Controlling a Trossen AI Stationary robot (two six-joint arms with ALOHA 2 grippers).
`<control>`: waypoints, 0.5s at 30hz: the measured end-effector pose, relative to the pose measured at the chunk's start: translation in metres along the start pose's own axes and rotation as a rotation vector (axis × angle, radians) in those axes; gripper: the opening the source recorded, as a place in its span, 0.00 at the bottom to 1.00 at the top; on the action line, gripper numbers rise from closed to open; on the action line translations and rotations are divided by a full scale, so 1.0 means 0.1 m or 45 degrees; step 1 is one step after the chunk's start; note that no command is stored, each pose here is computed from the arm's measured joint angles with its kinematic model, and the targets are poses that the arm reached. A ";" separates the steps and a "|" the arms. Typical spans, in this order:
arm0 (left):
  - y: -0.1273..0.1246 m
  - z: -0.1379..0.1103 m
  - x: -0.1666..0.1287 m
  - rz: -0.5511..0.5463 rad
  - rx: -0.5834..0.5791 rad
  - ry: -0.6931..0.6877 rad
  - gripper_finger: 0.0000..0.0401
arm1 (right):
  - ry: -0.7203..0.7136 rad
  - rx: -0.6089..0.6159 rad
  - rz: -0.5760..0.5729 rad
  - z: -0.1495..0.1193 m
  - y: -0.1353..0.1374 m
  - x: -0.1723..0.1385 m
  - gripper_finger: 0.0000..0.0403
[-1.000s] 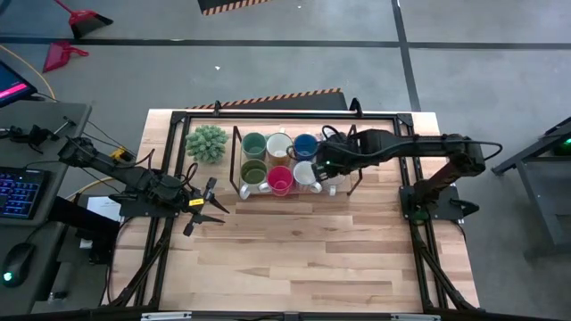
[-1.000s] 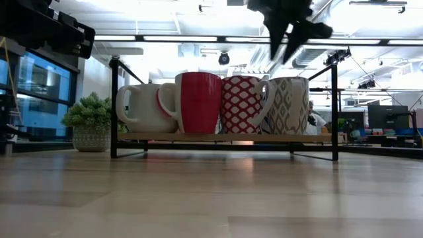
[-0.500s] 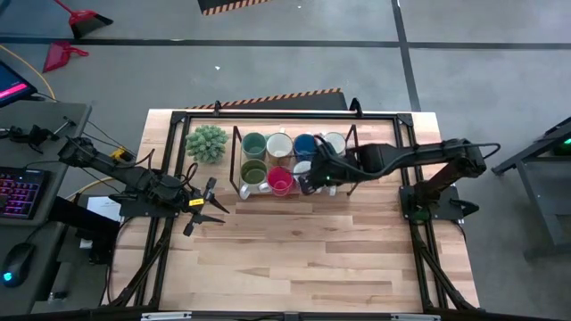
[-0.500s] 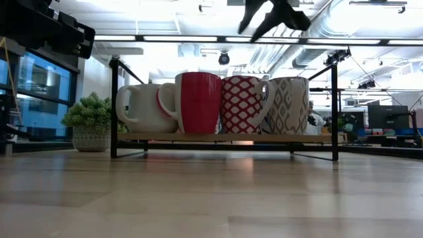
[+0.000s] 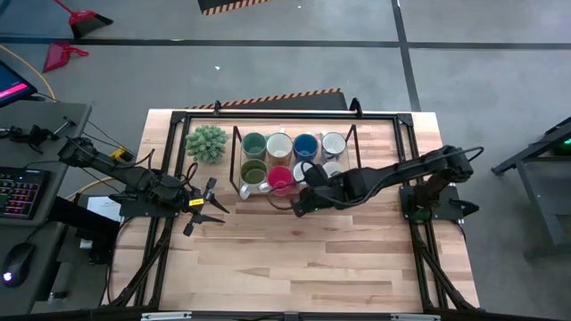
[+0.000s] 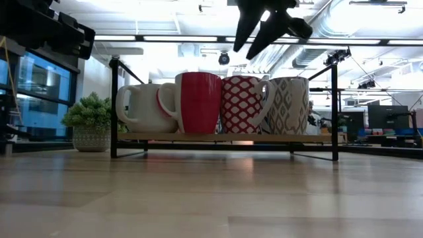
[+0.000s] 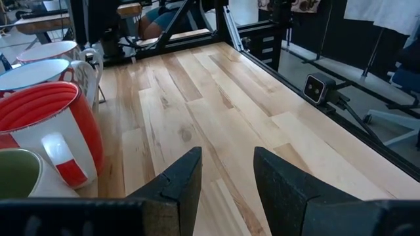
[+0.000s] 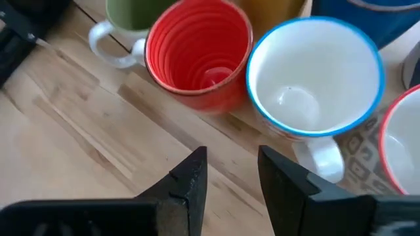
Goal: Place coffee mugs
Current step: Adjust the mugs on the shelf
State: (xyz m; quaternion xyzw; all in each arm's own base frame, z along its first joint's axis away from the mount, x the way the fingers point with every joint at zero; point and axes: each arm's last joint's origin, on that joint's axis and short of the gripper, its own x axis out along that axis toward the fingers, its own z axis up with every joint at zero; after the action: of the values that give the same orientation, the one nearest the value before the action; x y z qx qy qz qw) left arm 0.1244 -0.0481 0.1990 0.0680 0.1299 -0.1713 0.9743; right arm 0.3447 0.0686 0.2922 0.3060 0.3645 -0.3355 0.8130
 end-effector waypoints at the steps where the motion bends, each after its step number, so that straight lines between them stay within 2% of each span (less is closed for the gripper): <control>1: 0.00 0.00 0.00 0.000 0.000 0.000 0.32 | 0.007 -0.009 -0.007 -0.02 0.01 0.02 0.28; 8: 0.00 0.00 0.00 0.000 0.000 0.001 0.32 | 0.022 -0.034 -0.006 -0.11 0.03 -0.03 0.25; 15: 0.00 0.00 0.00 0.000 0.000 0.000 0.32 | 0.039 0.019 -0.133 -0.13 -0.07 -0.04 0.12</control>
State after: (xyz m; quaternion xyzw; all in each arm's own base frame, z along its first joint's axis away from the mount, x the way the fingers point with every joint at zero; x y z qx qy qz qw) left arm 0.1243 -0.0481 0.1989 0.0681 0.1300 -0.1713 0.9742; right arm 0.3321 0.0756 0.2865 0.2977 0.3900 -0.3755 0.7863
